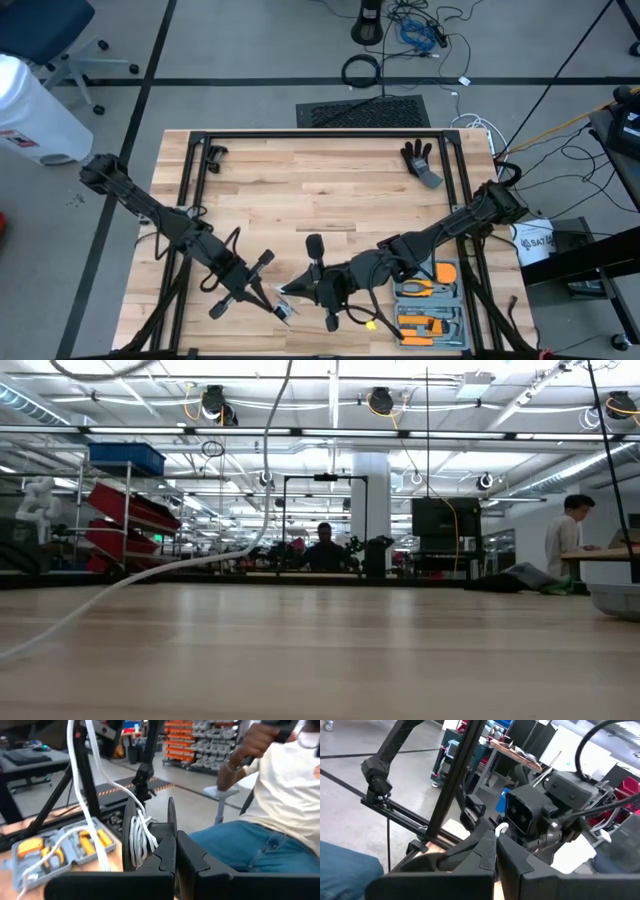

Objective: Coil cords
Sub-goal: Coil the white cable wire onto the spool

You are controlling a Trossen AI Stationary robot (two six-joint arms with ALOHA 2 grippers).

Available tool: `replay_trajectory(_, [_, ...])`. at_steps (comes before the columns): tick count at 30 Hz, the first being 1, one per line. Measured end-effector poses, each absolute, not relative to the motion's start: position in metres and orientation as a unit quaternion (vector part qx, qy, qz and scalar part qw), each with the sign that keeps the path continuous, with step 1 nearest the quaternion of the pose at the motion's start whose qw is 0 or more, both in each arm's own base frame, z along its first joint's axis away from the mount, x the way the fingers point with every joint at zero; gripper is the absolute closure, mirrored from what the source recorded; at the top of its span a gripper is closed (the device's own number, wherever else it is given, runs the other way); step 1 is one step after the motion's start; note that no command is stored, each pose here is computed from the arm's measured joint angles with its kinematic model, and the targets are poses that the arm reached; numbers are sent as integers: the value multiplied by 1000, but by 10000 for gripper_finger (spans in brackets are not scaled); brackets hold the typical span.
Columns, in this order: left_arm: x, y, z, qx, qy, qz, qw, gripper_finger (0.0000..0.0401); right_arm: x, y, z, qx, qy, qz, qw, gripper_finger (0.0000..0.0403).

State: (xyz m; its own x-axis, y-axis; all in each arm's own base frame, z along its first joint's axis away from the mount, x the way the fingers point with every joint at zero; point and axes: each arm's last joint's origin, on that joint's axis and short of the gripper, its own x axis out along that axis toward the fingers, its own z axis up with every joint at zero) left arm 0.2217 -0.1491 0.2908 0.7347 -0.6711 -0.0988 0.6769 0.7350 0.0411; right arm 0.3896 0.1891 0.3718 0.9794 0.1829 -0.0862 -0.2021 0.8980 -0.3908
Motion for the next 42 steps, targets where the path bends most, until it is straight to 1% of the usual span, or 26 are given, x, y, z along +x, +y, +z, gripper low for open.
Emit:
replay_trajectory(4, [226, -149, 293, 33, 24, -376, 926, 399, 394, 187, 366, -199, 38, 98, 974, 403])
replay_trajectory(11, [228, -154, 309, 29, 0, -402, 915, 399, 396, 181, 361, -191, 63, 95, 975, 403])
replay_trajectory(17, [227, -157, 312, 52, -16, -407, 912, 399, 396, 182, 360, -175, 63, 130, 974, 403])
replay_trajectory(23, [227, -156, 312, 59, -22, -417, 907, 399, 395, 182, 359, -167, 71, 133, 974, 403])
replay_trajectory(26, [226, -156, 312, 63, -25, -424, 903, 399, 396, 181, 359, -161, 73, 121, 977, 403])
replay_trajectory(30, [226, -156, 315, 63, -30, -434, 898, 399, 396, 178, 359, -151, 78, 68, 983, 403])
replay_trajectory(35, [226, -157, 314, 63, -26, -438, 896, 399, 397, 177, 367, -130, 46, 34, 990, 403])
replay_trajectory(42, [226, -157, 314, 65, -28, -438, 896, 399, 394, 185, 371, -121, 20, 64, 990, 403])
